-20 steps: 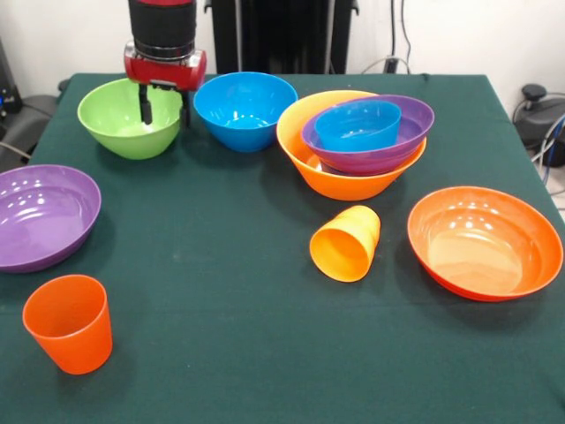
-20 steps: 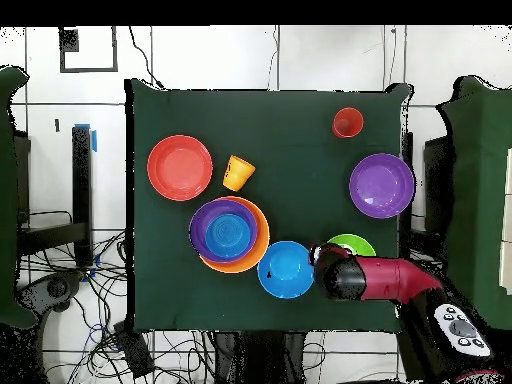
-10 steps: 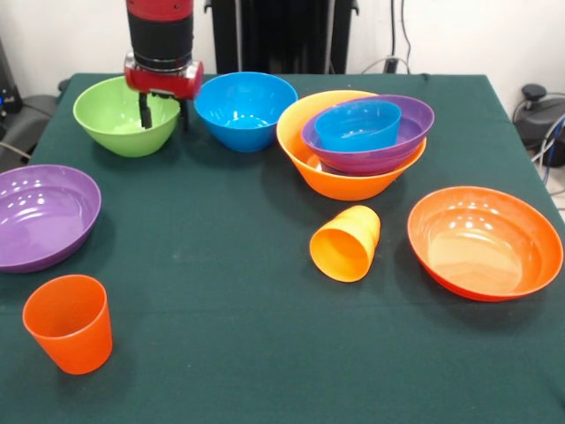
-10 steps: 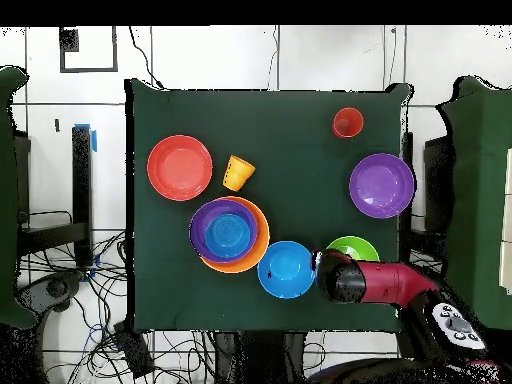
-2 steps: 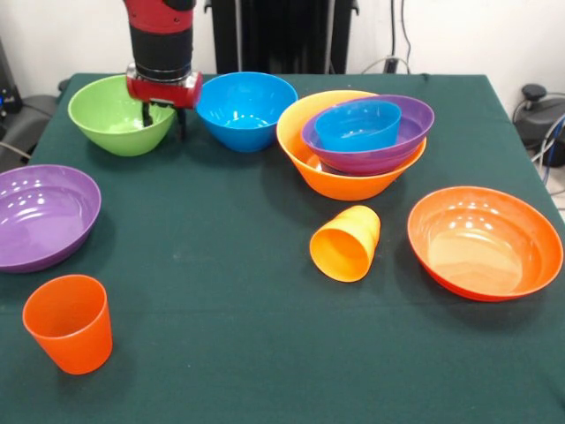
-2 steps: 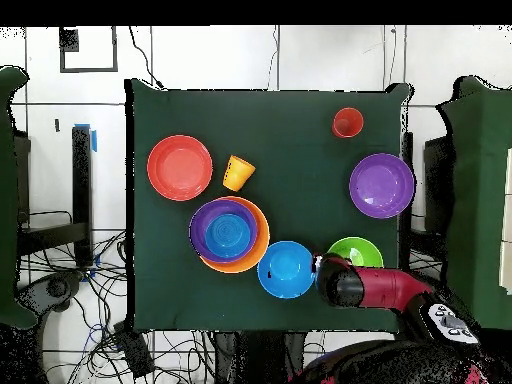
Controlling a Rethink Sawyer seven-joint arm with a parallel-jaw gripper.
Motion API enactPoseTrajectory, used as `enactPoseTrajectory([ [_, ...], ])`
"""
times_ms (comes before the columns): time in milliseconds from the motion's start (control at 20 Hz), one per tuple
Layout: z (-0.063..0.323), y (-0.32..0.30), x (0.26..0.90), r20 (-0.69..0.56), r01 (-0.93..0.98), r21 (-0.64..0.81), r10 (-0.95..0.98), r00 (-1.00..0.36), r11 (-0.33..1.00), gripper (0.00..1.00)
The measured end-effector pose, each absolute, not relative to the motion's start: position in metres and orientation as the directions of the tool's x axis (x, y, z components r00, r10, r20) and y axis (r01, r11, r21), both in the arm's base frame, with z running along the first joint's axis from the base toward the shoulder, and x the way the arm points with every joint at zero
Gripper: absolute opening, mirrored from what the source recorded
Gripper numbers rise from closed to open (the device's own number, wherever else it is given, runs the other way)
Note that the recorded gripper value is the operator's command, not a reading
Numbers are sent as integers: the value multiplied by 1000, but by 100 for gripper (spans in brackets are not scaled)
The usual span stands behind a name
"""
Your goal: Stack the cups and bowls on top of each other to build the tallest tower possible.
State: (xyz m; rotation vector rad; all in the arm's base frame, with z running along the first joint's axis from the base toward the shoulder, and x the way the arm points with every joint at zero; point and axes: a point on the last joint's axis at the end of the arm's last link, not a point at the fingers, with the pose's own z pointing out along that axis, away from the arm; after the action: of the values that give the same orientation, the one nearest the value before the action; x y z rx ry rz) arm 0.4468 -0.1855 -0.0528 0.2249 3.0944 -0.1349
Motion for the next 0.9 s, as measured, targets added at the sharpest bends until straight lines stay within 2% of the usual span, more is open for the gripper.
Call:
enactPoseTrajectory([
  [900,-43,-194,448,-49,134,-128,128,-991,983,0],
])
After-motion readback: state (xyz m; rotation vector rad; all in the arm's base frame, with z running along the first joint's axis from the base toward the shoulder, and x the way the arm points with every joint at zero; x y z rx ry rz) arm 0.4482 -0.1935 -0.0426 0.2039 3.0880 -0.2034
